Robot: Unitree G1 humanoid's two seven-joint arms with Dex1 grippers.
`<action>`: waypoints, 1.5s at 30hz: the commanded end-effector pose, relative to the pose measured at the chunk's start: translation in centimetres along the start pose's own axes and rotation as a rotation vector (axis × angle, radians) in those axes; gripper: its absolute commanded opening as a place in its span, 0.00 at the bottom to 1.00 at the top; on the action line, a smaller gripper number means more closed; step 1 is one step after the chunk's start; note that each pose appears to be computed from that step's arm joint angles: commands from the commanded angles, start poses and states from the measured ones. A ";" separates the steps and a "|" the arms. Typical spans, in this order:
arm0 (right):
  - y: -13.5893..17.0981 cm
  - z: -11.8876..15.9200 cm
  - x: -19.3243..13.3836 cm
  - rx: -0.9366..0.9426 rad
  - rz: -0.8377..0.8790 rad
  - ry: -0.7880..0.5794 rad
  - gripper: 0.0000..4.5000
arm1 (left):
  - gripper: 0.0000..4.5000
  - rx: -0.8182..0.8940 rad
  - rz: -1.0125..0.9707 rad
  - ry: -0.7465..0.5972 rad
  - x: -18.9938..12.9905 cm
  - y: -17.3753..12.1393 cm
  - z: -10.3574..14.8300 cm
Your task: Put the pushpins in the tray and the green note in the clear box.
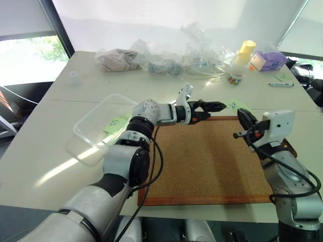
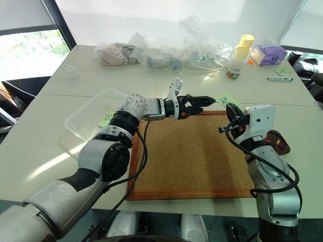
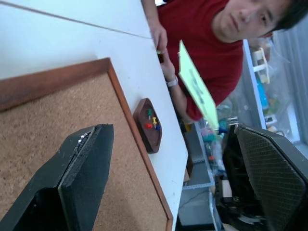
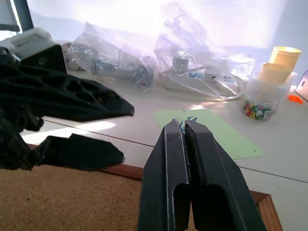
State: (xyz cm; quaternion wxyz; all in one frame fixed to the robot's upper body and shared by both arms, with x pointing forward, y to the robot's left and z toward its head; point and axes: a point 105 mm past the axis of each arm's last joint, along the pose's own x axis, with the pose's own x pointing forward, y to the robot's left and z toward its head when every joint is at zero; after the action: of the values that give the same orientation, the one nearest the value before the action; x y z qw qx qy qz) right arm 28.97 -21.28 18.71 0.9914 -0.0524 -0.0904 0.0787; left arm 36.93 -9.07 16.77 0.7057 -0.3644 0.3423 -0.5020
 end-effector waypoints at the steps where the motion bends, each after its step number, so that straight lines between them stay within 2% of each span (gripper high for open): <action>1: 0.9 2.0 0.0 -0.024 0.020 -0.066 0.00 | 0.99 0.008 -0.071 -0.057 1.0 -2.4 1.2; 9: 1.4 1.9 -0.2 -0.021 0.032 -0.059 0.00 | 0.99 -0.018 -0.109 -0.126 2.0 -3.5 1.8; 12: 1.5 1.9 -0.1 -0.018 0.031 -0.059 0.00 | 0.80 -0.008 -0.109 -0.129 2.5 -3.6 1.6; 19: 1.7 1.8 -0.2 -0.014 0.033 -0.057 0.00 | 0.07 0.013 -0.108 -0.132 2.7 -3.7 1.5; 20: 1.7 1.8 -0.2 -0.012 0.034 -0.057 0.00 | 0.01 0.016 -0.106 -0.132 2.7 -3.7 1.5; 25: 1.8 1.7 -0.2 -0.010 0.037 -0.055 0.00 | 0.01 0.039 -0.097 -0.132 2.6 -3.5 1.5; 28: 1.7 1.7 -0.2 -0.009 0.029 -0.057 0.00 | 0.01 0.140 -0.064 -0.113 2.7 -2.9 1.2; 32: 0.2 3.0 -0.6 0.067 -0.054 -0.123 0.00 | 0.01 0.214 -0.035 -0.084 2.7 -2.0 0.6; 38: -3.1 3.9 -2.5 0.225 -0.220 -0.188 0.00 | 0.01 0.169 -0.052 -0.096 1.9 -1.7 1.0; 41: -5.6 2.0 -3.8 0.204 -0.332 -0.102 0.00 | 0.01 0.201 -0.096 -0.085 1.1 -2.3 1.4; 45: -9.3 -2.1 -5.1 0.155 -0.485 0.111 0.00 | 0.01 0.306 -0.149 -0.019 -0.2 -3.1 0.8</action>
State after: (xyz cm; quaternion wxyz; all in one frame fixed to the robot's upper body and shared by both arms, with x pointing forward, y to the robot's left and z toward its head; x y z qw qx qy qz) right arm 26.20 -29.76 17.11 0.9896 0.0531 -0.0511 -0.1234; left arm 37.05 -9.01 18.56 0.7296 -0.3009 0.2430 -0.5640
